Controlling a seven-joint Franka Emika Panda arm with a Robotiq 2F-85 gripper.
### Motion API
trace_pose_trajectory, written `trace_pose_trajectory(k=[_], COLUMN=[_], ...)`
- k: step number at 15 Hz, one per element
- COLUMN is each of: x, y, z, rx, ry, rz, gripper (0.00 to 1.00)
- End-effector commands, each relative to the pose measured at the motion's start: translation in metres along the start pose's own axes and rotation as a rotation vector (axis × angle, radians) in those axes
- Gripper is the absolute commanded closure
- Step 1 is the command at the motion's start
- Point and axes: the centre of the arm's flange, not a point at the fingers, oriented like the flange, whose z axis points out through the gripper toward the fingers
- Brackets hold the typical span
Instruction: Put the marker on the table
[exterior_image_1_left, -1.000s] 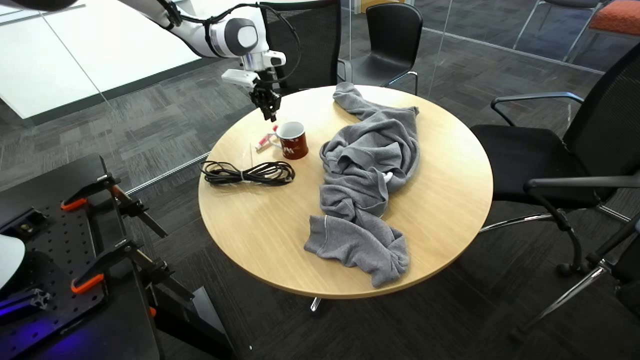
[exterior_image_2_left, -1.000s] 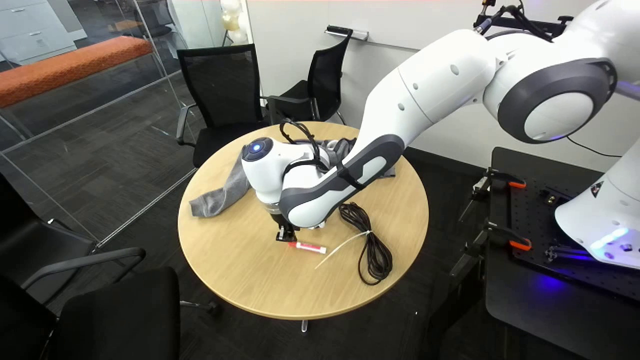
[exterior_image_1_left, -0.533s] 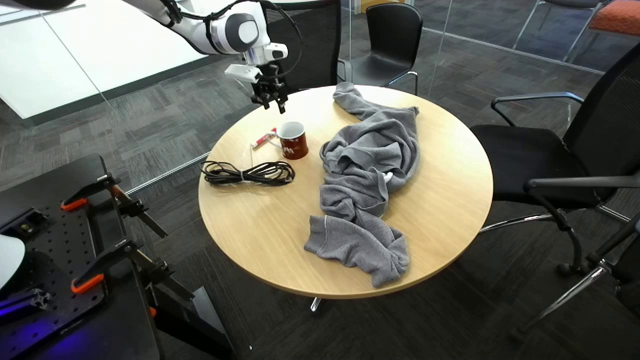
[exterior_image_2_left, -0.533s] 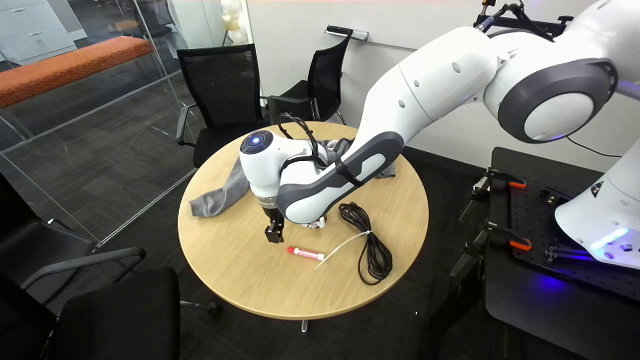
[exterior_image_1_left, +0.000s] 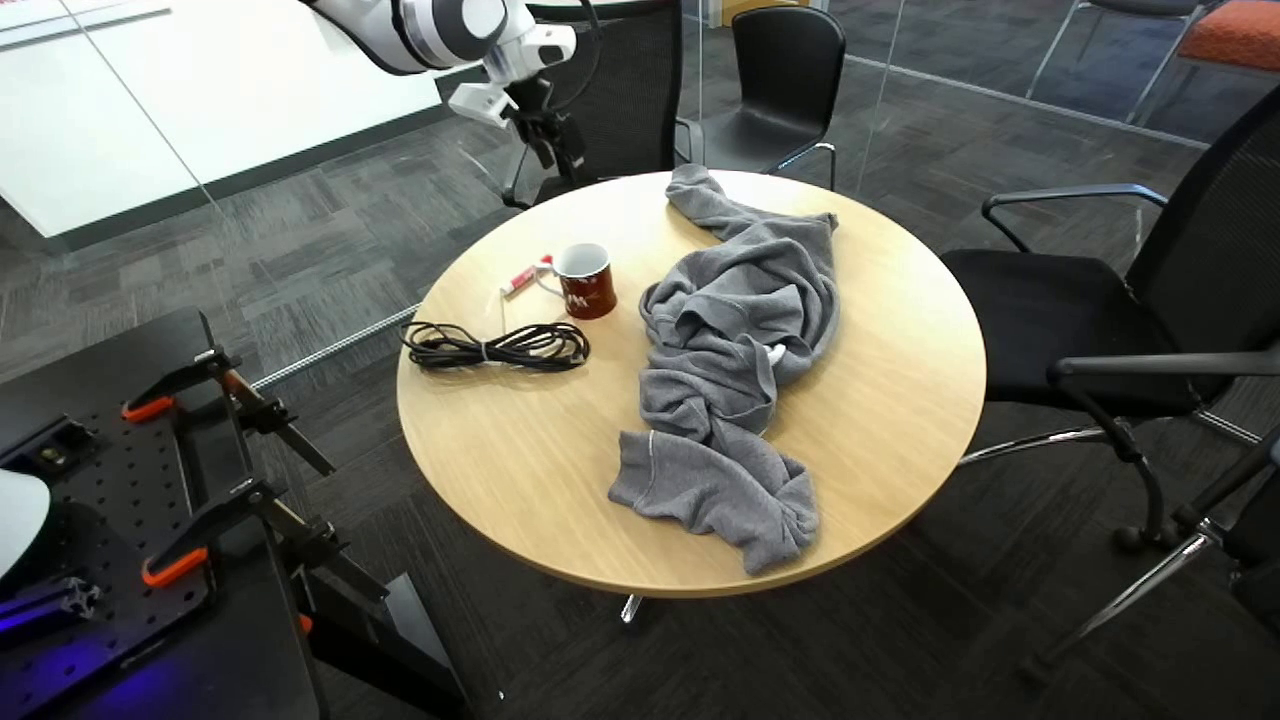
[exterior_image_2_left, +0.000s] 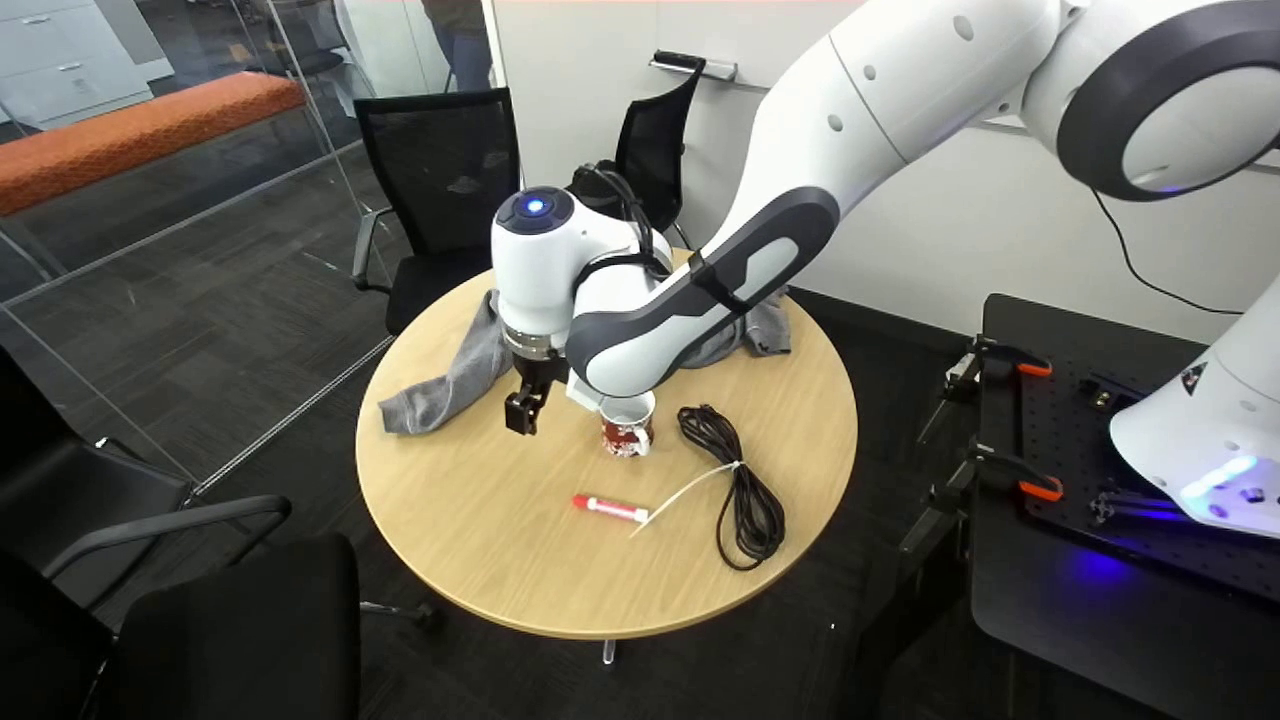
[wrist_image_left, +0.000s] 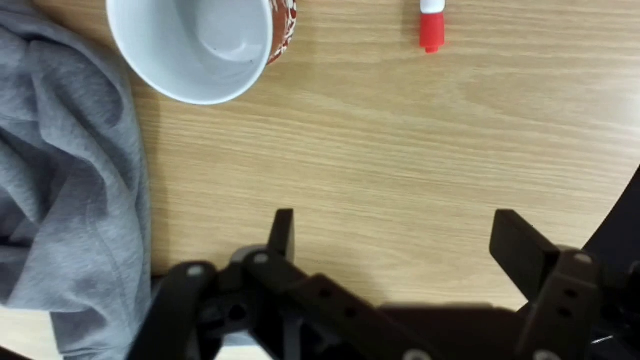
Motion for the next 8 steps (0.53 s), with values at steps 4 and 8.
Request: trace_pose_trajectory(k=[4,8], x=[-0.067,-0.089], y=[0.037,0.054], z=[-0.074,-0.094], rx=[-0.021,-0.006], ry=[0.063,0.113], rz=[0.128,0.194], gripper=[0.0,0.0])
